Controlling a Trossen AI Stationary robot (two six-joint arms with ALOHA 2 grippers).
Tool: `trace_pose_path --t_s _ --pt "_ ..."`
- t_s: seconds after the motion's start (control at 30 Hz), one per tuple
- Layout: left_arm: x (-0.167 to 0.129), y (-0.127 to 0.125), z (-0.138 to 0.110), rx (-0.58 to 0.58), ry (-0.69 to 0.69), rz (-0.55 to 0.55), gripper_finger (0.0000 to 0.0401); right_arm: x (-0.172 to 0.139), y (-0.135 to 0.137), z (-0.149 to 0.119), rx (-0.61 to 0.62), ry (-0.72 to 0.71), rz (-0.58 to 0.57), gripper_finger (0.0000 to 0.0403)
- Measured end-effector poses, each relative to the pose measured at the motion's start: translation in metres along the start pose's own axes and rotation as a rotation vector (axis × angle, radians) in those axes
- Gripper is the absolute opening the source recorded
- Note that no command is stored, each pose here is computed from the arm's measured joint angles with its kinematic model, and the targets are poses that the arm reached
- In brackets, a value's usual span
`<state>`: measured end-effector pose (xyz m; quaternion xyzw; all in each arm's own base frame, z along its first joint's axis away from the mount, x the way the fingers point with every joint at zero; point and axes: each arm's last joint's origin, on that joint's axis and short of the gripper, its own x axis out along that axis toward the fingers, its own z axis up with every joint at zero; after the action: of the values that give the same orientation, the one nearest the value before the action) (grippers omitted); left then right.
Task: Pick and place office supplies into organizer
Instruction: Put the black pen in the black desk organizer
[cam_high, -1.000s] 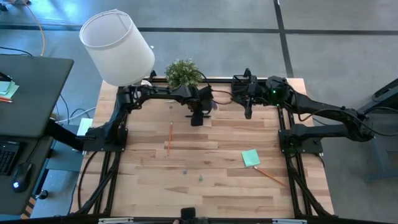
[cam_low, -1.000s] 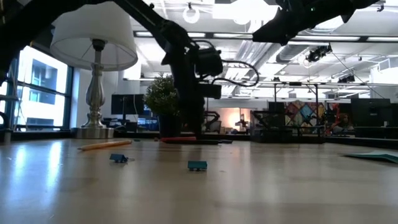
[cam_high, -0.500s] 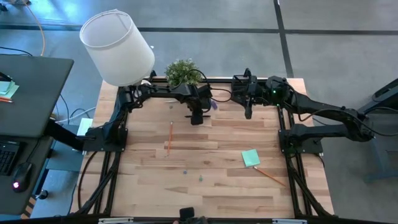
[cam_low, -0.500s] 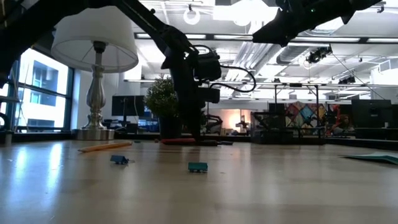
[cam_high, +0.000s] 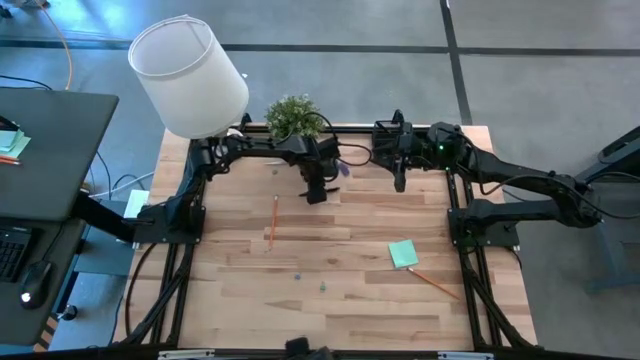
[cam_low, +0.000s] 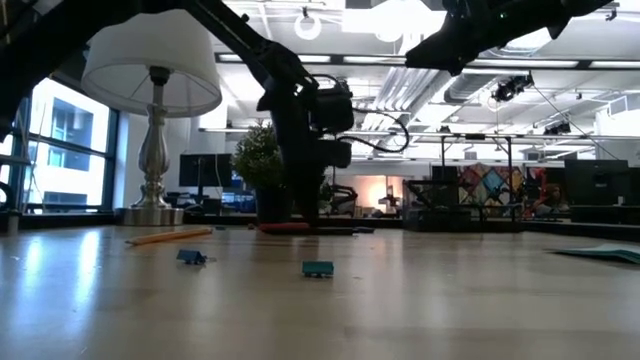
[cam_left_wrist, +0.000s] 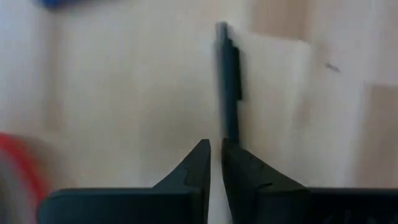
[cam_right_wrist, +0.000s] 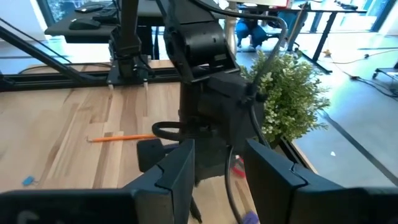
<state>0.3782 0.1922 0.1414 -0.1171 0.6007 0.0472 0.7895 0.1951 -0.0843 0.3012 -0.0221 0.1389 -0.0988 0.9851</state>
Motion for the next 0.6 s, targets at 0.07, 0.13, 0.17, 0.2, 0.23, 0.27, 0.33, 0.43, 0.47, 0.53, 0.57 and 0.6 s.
trace_pose_path --t_s 0.07,0.13,0.17,0.2,0.23,0.27,0.33,0.43,0.47,0.53,0.57,0.6 --pt "0.007 0.001 -0.001 -0.007 0.025 0.0 0.0012 0.0 0.0 0.0 0.0 0.0 0.0 0.0129" --pt "0.01 0.003 -0.003 -0.012 0.052 0.034 0.0007 0.0 0.0 0.0 -0.001 -0.001 0.0 0.0129" --pt "0.011 0.003 -0.003 -0.012 0.057 0.039 0.0005 0.0 0.0 0.0 -0.001 -0.001 0.0 0.0129" --pt "0.012 0.004 -0.004 -0.013 0.06 0.045 0.0004 0.0 0.0 0.0 -0.001 -0.001 0.0 0.0129" --pt "0.012 0.004 -0.004 -0.013 0.061 0.049 0.0004 0.0 0.0 0.0 -0.002 -0.001 0.0 0.0129" --pt "0.012 0.004 -0.004 -0.014 0.06 0.048 0.0003 0.0 0.0 0.0 -0.003 -0.001 0.0 0.0129" --pt "0.008 0.004 -0.002 -0.017 0.057 0.042 0.0003 0.0 0.0 0.0 -0.005 -0.001 -0.001 0.0129" --pt "0.0 0.002 0.002 -0.023 0.097 0.022 0.0003 0.0 0.0 0.0 -0.02 0.0 -0.001 0.0129" --pt "-0.003 0.001 0.002 -0.031 0.118 0.001 0.0003 0.0 0.0 0.0 -0.021 0.0 -0.001 0.0129" --pt "-0.014 -0.004 0.01 -0.028 0.104 -0.029 0.0003 0.0 0.0 0.0 -0.02 0.003 -0.001 0.0129" --pt "-0.019 -0.007 0.014 -0.021 0.101 -0.03 0.0003 0.0 0.0 0.0 -0.02 0.005 -0.001 0.0129" --pt "-0.022 -0.013 0.016 -0.016 0.108 -0.03 0.0003 0.0 0.0 -0.001 -0.019 0.008 0.0 0.0129"
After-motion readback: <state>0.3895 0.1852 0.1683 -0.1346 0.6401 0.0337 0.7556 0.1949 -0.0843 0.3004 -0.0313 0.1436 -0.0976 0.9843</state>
